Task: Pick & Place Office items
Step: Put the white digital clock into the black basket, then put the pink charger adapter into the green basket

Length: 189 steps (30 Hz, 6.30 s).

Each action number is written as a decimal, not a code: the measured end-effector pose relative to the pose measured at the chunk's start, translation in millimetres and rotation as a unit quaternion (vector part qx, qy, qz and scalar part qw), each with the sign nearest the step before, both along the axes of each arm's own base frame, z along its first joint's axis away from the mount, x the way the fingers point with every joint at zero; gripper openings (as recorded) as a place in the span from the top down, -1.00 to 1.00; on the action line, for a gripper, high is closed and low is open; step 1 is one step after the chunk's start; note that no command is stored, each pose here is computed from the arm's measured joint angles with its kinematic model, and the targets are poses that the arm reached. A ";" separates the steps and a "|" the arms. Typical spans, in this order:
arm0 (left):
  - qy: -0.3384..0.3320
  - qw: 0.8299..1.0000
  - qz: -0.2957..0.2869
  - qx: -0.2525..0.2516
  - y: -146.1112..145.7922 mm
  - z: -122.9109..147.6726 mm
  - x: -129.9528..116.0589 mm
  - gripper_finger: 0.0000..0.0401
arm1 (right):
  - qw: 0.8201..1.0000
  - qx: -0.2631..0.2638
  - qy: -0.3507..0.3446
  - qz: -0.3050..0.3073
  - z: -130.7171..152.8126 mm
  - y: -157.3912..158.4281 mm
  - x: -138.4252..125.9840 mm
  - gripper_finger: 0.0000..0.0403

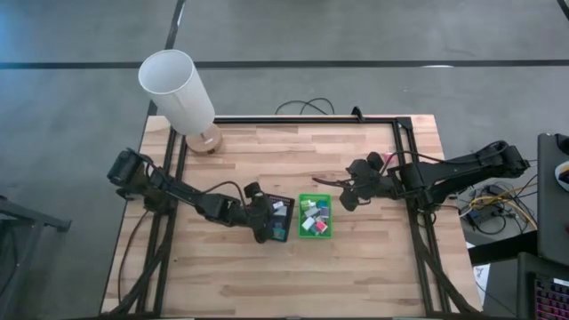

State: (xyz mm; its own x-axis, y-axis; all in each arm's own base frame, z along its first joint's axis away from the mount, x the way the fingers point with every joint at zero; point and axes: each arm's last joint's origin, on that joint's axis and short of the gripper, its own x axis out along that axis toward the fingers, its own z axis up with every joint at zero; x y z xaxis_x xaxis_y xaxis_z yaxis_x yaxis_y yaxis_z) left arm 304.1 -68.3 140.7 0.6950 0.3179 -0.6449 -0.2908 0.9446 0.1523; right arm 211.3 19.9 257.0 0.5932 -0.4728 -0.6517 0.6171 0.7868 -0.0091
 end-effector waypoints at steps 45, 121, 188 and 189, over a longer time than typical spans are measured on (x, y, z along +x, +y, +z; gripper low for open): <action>0.038 0.988 -0.106 0.108 2.6 2.8 3.0 0.06 | 0.944 0.174 0.275 -0.054 26.9 -0.1 -58.8 -0.13; 0.023 0.997 -0.060 0.035 3.8 0.8 1.8 0.06 | 0.805 0.259 0.499 -0.192 -117.3 16.3 -3.7 0.30; 0.040 0.999 -0.011 -0.035 3.5 -4.6 -4.4 0.06 | 0.831 0.237 0.323 -0.387 -58.5 -217.8 -45.5 -0.29; 0.040 0.998 -0.011 -0.037 3.4 -4.6 -4.3 0.06 | 0.826 0.240 0.325 -0.393 -61.5 -217.1 -48.2 -0.29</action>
